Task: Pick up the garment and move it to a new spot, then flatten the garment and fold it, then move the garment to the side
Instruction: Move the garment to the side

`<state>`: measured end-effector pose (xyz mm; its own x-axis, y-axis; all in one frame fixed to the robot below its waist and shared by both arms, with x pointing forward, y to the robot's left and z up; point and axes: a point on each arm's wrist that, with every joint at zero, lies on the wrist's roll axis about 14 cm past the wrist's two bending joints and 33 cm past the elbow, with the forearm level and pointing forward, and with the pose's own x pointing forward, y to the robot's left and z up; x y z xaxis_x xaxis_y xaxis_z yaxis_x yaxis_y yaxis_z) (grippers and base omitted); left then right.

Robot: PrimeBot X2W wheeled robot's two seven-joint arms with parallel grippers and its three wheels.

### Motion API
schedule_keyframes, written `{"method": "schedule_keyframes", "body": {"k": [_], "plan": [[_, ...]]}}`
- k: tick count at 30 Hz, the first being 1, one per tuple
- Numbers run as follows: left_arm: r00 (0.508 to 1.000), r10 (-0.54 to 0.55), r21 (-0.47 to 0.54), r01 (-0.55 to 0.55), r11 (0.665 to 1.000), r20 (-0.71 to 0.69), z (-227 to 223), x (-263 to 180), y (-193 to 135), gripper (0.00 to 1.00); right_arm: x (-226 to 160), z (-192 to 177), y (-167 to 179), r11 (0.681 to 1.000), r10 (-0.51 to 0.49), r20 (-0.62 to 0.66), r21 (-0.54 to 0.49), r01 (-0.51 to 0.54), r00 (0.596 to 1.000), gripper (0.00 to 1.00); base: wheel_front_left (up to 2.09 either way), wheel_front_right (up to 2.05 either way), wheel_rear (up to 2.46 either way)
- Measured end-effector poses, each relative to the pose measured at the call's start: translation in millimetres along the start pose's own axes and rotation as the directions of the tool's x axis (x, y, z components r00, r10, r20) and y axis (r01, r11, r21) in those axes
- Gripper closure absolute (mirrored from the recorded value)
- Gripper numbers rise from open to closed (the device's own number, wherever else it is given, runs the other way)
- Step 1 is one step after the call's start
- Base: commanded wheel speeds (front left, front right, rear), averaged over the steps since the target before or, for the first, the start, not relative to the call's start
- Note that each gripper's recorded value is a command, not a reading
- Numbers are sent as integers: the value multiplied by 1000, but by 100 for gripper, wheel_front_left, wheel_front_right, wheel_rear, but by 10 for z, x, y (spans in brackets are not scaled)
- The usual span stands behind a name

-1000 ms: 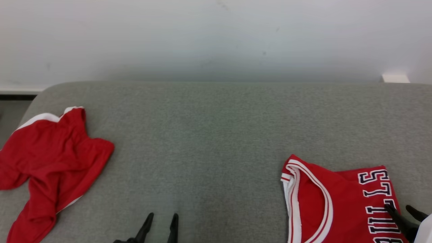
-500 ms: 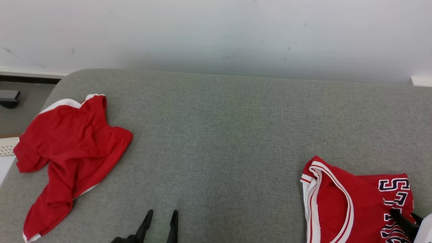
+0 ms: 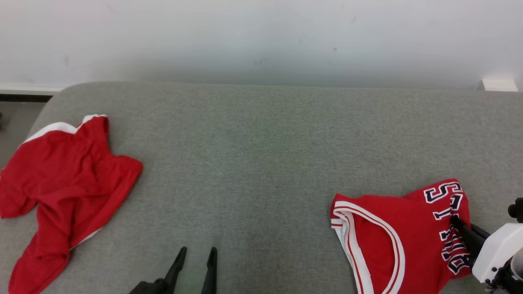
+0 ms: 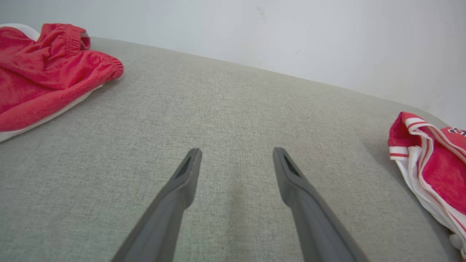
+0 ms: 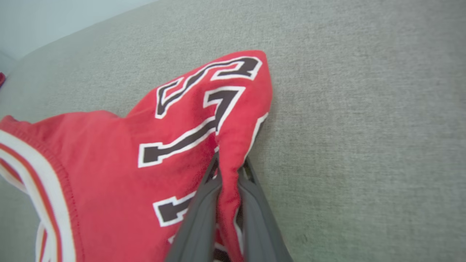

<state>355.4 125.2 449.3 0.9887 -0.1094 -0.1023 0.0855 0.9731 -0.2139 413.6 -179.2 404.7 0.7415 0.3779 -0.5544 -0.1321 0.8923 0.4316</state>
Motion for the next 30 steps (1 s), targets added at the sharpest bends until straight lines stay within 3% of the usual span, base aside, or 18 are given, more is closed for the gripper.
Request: {"method": "schedule_keyframes", "body": {"k": [9, 17, 23, 30], "plan": [[986, -164, 2, 164, 986, -6, -33, 354, -470, 0, -295, 378, -466, 987, -141, 154, -54, 150, 978, 100, 0, 0, 0], [927, -374, 8, 374, 927, 18, -64, 833, -1095, 0, -428, 581, -1055, 945, -310, 248, -26, 326, 918, 100, 0, 0, 0], [883, -468, -33, 469, 883, 17, -200, 1018, -1417, 0, -541, 720, -1636, 874, -460, 284, -25, 486, 842, 100, 0, 0, 0], [887, -462, -20, 462, 887, -6, -365, 1124, -1343, 0, -520, 1111, -2114, 790, -574, 349, -1, 613, 740, 100, 0, 0, 0]]}}
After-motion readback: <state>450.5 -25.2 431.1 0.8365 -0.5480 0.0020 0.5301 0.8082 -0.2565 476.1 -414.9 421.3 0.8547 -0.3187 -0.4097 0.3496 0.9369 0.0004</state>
